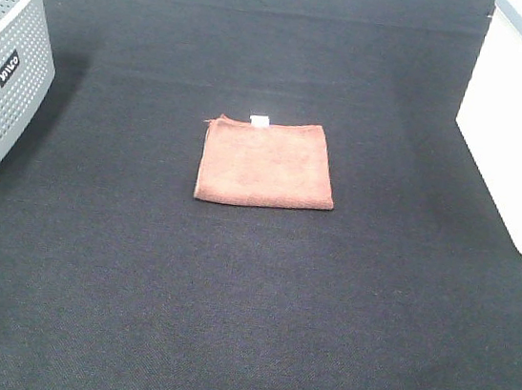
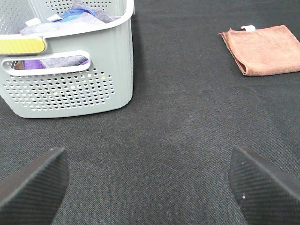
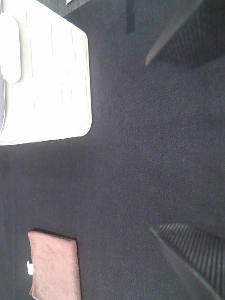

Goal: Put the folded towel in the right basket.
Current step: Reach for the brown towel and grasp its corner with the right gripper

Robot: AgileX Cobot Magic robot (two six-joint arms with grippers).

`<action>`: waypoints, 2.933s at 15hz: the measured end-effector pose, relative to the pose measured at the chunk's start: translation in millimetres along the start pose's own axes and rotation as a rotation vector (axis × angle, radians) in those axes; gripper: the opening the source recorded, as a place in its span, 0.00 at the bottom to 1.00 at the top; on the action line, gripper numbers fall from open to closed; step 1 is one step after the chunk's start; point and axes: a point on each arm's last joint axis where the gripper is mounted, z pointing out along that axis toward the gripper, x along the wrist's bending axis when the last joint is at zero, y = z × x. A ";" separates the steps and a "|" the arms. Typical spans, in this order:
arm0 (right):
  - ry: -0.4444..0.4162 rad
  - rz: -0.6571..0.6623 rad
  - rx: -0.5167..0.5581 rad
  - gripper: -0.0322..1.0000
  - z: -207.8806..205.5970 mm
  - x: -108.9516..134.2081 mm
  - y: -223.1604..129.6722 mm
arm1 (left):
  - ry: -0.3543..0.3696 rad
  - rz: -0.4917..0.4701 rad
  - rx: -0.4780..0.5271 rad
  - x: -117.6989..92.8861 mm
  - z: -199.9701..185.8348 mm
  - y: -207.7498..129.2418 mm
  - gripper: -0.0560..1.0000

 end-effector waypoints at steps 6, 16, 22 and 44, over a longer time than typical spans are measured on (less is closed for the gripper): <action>0.000 0.000 0.000 0.83 0.0 0.0 0.0 | 0.000 0.000 0.000 0.0 0.0 0.0 0.88; 0.000 0.000 0.000 0.83 0.0 0.0 0.0 | 0.000 0.000 0.000 0.0 0.0 0.0 0.88; 0.000 0.000 0.000 0.83 0.0 0.0 0.0 | 0.000 0.000 0.000 0.0 0.0 0.0 0.88; 0.059 0.076 0.126 0.83 66.0 3.6 76.1 | 0.000 0.000 0.000 0.0 0.0 0.0 0.88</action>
